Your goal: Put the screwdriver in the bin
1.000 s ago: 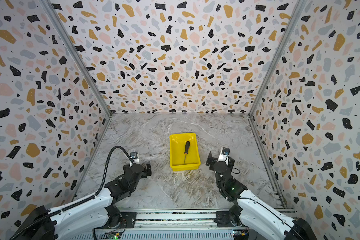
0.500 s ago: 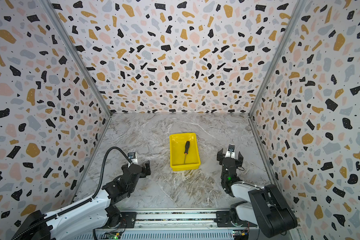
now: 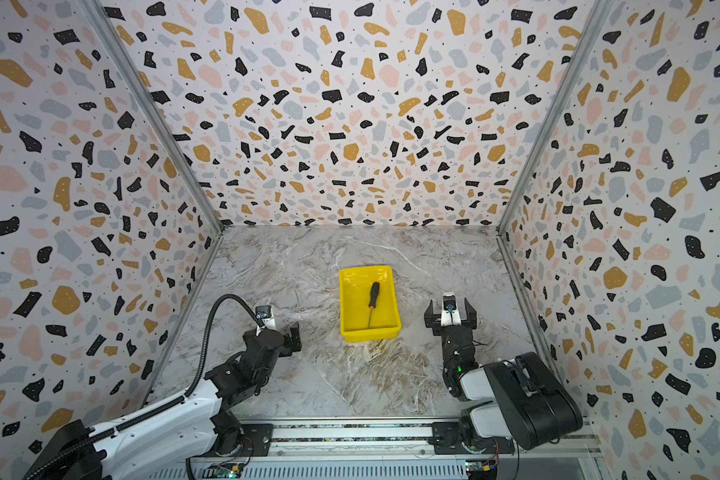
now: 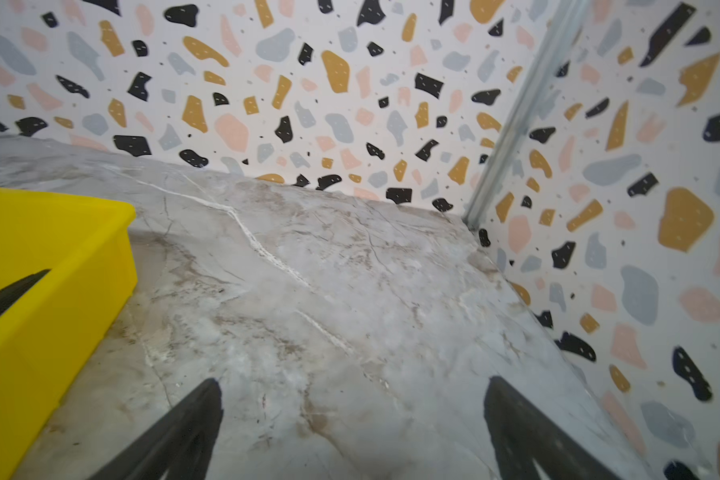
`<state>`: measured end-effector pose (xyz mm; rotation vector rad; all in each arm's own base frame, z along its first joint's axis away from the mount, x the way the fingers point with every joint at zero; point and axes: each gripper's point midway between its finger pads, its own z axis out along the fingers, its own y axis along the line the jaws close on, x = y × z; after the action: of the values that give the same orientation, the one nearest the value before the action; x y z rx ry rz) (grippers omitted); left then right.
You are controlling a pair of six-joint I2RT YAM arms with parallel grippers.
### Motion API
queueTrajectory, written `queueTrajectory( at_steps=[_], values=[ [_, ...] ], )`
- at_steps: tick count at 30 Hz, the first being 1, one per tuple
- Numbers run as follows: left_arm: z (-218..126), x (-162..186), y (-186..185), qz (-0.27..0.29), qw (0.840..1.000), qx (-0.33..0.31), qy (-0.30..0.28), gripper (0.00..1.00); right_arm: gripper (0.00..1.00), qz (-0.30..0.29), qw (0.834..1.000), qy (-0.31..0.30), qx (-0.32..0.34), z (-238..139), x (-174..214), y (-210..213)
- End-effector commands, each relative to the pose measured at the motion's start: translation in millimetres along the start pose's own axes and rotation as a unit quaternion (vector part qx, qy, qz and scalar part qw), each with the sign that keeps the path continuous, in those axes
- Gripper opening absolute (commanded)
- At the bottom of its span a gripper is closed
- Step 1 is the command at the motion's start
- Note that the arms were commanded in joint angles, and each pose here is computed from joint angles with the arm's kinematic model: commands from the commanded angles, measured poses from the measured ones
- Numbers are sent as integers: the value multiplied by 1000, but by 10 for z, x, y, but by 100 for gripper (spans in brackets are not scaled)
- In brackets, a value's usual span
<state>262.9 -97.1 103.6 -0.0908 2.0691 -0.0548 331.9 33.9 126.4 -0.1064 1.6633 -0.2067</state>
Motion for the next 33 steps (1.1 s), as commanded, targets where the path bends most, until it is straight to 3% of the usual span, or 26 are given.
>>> queueTrajectory(
  at_steps=[1, 4, 9, 12, 15, 19, 22, 24, 26, 30, 33],
  values=[
    [-17, -57, 18, -12, 1000, -2, -12, 100, 98, 78, 996, -26, 17, 90, -67, -347],
    [-39, -66, 29, -19, 1000, 2, -19, 100, 100, 101, 994, -29, 16, 104, -48, -431],
    [-67, -109, 23, -23, 999, 6, -24, 100, 99, 54, 998, 23, 0, 350, 27, -172],
    [-101, -174, 38, -27, 999, 10, -43, 100, 99, 40, 999, -13, -16, 211, -77, -121],
    [-174, -417, 226, -26, 994, -42, -103, 100, 99, 40, 999, -5, -25, 265, -64, -105],
    [-329, -817, 415, -41, 973, -101, -201, 100, 99, 41, 999, -6, -25, 268, -66, -106],
    [-366, -957, 285, 82, 966, -92, -229, 100, 99, 43, 999, -8, -27, 287, -86, -112],
    [-392, -990, 310, 118, 954, -107, -255, 100, 99, 42, 999, 10, -32, 307, -6, -100],
    [-358, -1006, 433, 133, 945, -138, -267, 100, 99, 43, 998, 12, -34, 314, 1, -99],
    [-63, -908, 715, 130, 947, -206, -210, 100, 99, 45, 998, 17, -45, 341, 13, -86],
    [33, -748, 758, 141, 949, -200, -200, 100, 99, 45, 998, 18, -47, 345, 15, -88]
  ],
)
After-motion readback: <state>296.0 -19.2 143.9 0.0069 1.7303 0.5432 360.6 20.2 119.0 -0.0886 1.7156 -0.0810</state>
